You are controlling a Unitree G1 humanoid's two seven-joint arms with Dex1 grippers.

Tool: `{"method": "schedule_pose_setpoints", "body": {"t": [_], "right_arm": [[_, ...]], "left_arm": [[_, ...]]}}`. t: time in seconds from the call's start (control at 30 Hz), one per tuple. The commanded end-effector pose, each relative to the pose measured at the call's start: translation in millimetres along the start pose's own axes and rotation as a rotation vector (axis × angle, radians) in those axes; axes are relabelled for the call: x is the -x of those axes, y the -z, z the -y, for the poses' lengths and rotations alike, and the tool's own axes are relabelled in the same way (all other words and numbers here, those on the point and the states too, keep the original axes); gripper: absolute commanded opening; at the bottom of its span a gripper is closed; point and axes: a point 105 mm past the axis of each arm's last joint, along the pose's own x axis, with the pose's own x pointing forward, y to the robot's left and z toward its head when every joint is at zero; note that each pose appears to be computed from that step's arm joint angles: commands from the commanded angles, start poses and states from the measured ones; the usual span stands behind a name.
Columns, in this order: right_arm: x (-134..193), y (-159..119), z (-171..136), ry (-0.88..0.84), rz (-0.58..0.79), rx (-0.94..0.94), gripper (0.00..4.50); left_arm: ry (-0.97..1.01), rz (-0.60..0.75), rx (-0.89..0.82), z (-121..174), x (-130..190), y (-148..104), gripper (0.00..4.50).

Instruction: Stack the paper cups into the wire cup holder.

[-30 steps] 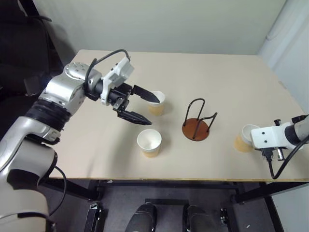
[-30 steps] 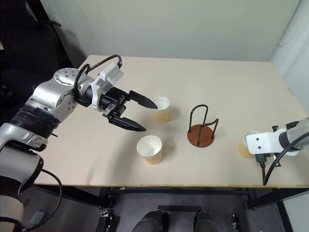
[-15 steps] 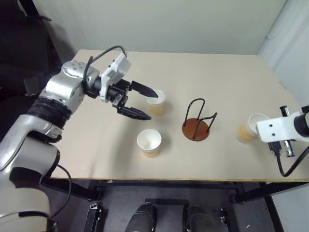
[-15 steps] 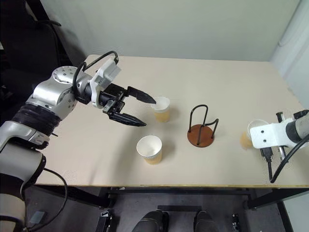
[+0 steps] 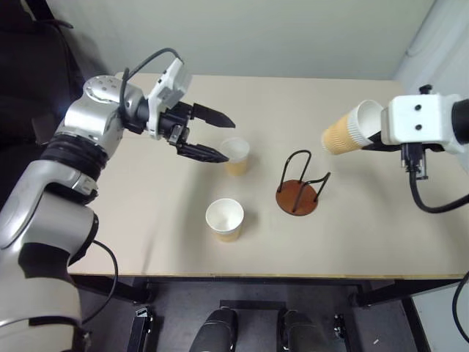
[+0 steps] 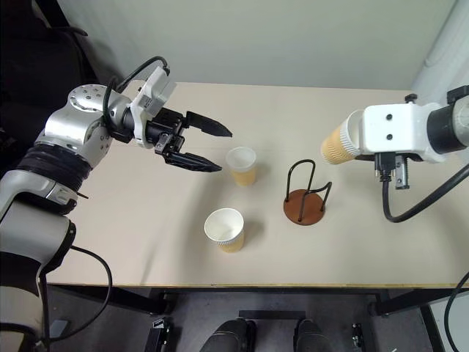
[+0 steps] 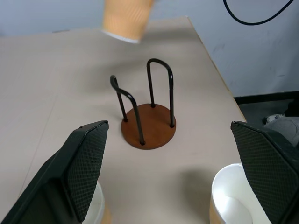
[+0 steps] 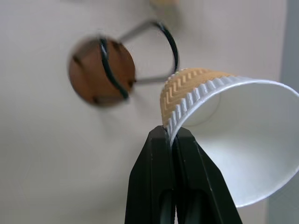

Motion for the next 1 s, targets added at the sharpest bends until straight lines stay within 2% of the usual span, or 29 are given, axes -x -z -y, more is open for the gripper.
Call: {"method": "schedule_pose_setpoints", "body": {"t": [0.03,0.5,1.0], "right_arm": [[1,-11,-2,-0.009,0.03,0.015,0.02],[-26,-13,-20,-0.117,0.045,0.055,0.02],[-35,-10,-14,-0.102,0.016,0.122,0.02]], "left_arm": [[0.008,0.008,-0.06,2,8,-15,4.5],[0.008,0.018,-0.053,4,10,-14,4.5],[0.018,0.018,-0.04,6,8,-12,4.5]]}}
